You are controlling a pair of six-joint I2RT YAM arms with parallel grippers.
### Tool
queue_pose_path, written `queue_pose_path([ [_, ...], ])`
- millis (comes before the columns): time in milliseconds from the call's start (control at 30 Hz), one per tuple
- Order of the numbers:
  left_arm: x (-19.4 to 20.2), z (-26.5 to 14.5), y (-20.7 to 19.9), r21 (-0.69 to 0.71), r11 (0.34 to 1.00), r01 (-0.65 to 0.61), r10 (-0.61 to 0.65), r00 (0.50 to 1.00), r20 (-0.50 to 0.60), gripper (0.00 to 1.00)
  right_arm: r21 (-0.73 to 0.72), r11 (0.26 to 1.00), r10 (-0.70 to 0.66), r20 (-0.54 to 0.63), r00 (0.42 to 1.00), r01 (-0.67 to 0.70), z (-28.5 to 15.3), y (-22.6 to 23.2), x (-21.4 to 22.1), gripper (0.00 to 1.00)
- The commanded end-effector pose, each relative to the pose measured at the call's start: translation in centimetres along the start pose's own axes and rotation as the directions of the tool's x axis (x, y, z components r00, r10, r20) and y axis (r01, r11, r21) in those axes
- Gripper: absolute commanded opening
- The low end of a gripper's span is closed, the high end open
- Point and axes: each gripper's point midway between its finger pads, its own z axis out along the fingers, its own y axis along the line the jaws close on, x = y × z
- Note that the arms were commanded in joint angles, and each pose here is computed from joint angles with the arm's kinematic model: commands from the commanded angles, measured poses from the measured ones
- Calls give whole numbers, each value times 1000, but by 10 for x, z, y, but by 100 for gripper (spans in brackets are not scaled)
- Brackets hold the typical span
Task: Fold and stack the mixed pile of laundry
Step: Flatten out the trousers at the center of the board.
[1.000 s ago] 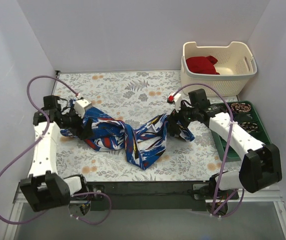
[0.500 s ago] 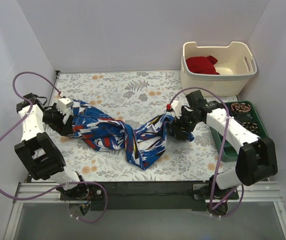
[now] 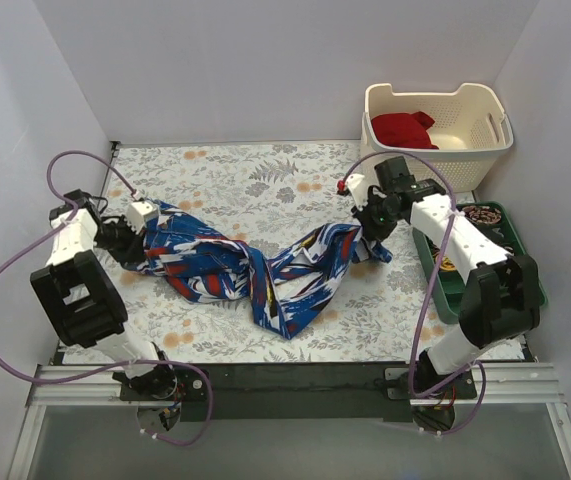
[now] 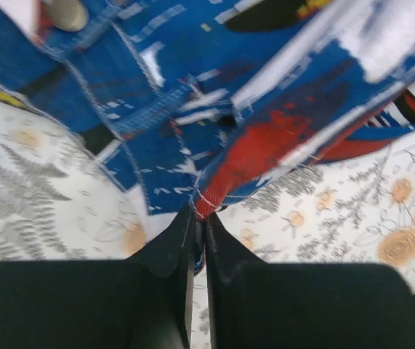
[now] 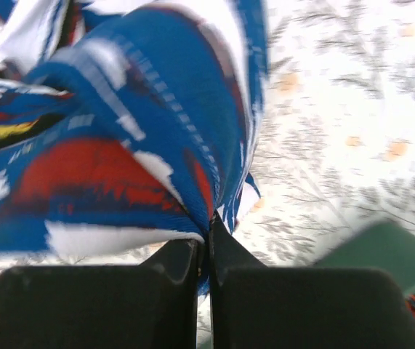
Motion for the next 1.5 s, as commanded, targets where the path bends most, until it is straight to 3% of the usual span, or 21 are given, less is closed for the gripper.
queue_pose_path([
  [0,-52,-23,59,-123,992,23,-6,991,137,0,152,987,36,98,995,-50,-24,-63,-37,1],
  [133,-126,-81,121,-260,952,164,-60,929,365,0,219,968,72,218,973,-121,-64,-111,-65,1],
  [200,-166,-133,154,-388,909,154,42,890,453,0,248,961,62,254,965,-127,-85,-123,-73,1],
  [333,-197,-209,162,-474,866,158,140,833,535,0,284,952,41,252,967,-114,-114,-131,-53,1],
  [433,-169,-226,143,-467,871,152,134,841,524,0,301,951,5,209,978,-69,-119,-127,-28,1],
  [500,-130,-223,133,-487,865,117,140,877,460,0,277,960,-2,164,986,-45,-108,-119,-5,1],
  [533,-103,-200,123,-447,887,116,101,896,433,0,264,964,0,148,989,-39,-104,-116,2,1],
  [567,-84,-203,109,-473,878,80,122,916,381,0,235,971,5,118,993,-32,-94,-109,14,1],
  [600,-58,-186,89,-447,891,-76,208,944,255,0,215,977,-7,100,995,-14,-89,-105,19,1],
  [633,-36,-169,72,-396,909,-131,218,959,183,0,190,982,4,82,997,-19,-84,-100,25,7],
  [667,3,-147,44,-323,935,-146,178,982,70,0,169,985,14,66,998,-25,-80,-97,29,19],
  [700,22,-132,26,-269,949,-164,177,984,23,0,141,990,26,45,999,-32,-75,-96,32,49],
  [733,35,-125,15,-249,943,-221,221,975,-26,0,104,993,47,20,999,-49,-72,-89,38,61],
  [767,61,-98,-9,-174,966,-190,184,982,-51,2,84,995,56,5,998,-56,-70,-87,40,70],
  [800,71,-100,-7,-217,947,-236,213,969,-123,4,70,995,65,-2,998,-65,-68,-87,39,90],
  [900,89,-82,-9,-244,938,-247,212,964,-159,16,12,996,86,-6,996,-86,-64,-72,41,90],
  [967,91,-77,-8,-250,948,-196,165,976,-138,30,-21,998,55,-17,998,-56,-58,-59,42,89],
  [1033,93,-76,0,-240,960,-144,118,985,-123,35,-45,999,24,-34,999,-26,-54,-45,45,87],
  [1200,95,-78,10,-188,982,-2,-17,995,-98,43,-145,989,1,1,1000,-1,-50,-13,37,77],
  [1333,89,-78,11,-213,977,-22,6,997,-72,45,-250,968,-42,-23,999,35,-32,27,38,69],
  [1467,94,-69,4,-226,974,-29,12,997,-74,41,-260,966,-34,-75,997,13,-4,40,51,75],
])
